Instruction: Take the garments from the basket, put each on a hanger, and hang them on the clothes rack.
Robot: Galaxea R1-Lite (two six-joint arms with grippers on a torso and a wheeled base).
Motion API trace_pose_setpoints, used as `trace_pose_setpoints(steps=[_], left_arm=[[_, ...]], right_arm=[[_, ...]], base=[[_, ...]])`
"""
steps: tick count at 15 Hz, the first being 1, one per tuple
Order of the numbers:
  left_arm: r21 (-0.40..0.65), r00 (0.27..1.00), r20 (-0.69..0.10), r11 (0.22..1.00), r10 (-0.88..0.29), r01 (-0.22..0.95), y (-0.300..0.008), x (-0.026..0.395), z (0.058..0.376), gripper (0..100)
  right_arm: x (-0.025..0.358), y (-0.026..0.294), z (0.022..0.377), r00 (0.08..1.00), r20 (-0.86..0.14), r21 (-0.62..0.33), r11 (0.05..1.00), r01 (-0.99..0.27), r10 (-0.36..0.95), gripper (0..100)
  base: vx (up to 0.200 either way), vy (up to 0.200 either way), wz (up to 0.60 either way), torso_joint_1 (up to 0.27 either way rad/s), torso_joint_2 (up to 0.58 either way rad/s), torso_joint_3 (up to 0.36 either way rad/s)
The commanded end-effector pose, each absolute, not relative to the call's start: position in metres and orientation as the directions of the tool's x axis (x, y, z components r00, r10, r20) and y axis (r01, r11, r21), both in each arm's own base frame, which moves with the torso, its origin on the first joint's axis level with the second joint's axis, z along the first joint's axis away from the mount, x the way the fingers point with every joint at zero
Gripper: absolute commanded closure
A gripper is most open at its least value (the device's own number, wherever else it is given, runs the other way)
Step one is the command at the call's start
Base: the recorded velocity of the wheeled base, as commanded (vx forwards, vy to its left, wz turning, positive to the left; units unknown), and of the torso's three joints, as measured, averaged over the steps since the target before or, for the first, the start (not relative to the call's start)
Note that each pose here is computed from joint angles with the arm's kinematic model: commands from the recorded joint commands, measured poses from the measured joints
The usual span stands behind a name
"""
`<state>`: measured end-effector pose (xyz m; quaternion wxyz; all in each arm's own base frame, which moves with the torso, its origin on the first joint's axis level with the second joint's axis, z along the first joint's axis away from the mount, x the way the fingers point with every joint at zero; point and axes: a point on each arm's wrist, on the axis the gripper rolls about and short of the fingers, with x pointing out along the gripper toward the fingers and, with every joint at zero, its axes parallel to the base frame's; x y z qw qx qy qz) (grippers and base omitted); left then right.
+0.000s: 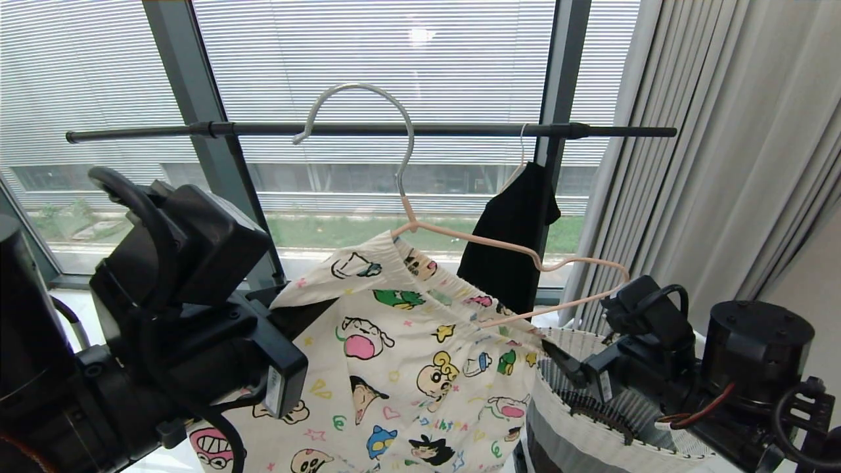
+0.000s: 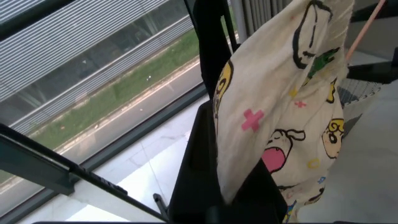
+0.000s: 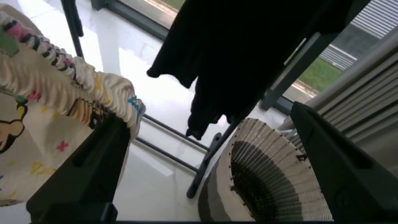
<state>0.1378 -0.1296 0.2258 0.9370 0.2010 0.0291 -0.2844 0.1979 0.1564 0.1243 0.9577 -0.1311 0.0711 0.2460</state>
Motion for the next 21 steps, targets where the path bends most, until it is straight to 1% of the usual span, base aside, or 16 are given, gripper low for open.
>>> trace_pose_setpoints(steps=[1, 5, 12, 15, 16, 19, 21], left_arm=[[0.361, 0.839, -0.171, 0.759, -0.517, 0.541, -0.126, 0.135, 0.223, 100], [0.376, 0.836, -0.185, 0.748, -0.517, 0.546, -0.119, 0.128, 0.216, 100], [0.388, 0.839, -0.223, 0.745, -0.496, 0.544, -0.114, 0.129, 0.205, 100], [0.410, 0.825, -0.291, 0.715, -0.485, 0.566, -0.115, 0.129, 0.187, 100], [0.411, 0.823, -0.302, 0.713, -0.481, 0.568, -0.115, 0.130, 0.184, 100], [0.413, 0.824, -0.322, 0.715, -0.465, 0.565, -0.116, 0.134, 0.181, 100], [0.412, 0.837, -0.324, 0.730, -0.442, 0.545, -0.114, 0.140, 0.176, 100]], right_arm=[[0.207, 0.140, 0.134, 0.889, -0.164, -0.231, 0.859, -0.457, 0.428, 0], [0.221, 0.135, 0.146, 0.900, -0.111, -0.222, 0.872, -0.436, 0.421, 0], [0.223, 0.132, 0.154, 0.908, -0.085, -0.218, 0.882, -0.419, 0.410, 0], [0.224, 0.129, 0.169, 0.900, -0.069, -0.214, 0.875, -0.435, 0.431, 0], [0.225, 0.129, 0.176, 0.893, -0.067, -0.212, 0.868, -0.449, 0.446, 0], [0.228, 0.129, 0.194, 0.884, -0.049, -0.210, 0.861, -0.463, 0.464, 0], [0.219, 0.126, 0.210, 0.867, -0.046, -0.213, 0.843, -0.494, 0.496, 0]], base=[[0.000, 0.000, 0.00, 0.000, 0.00, 0.000], [0.000, 0.000, 0.00, 0.000, 0.00, 0.000], [0.000, 0.000, 0.00, 0.000, 0.00, 0.000], [0.000, 0.000, 0.00, 0.000, 0.00, 0.000], [0.000, 0.000, 0.00, 0.000, 0.00, 0.000], [0.000, 0.000, 0.00, 0.000, 0.00, 0.000], [0.000, 0.000, 0.00, 0.000, 0.00, 0.000]])
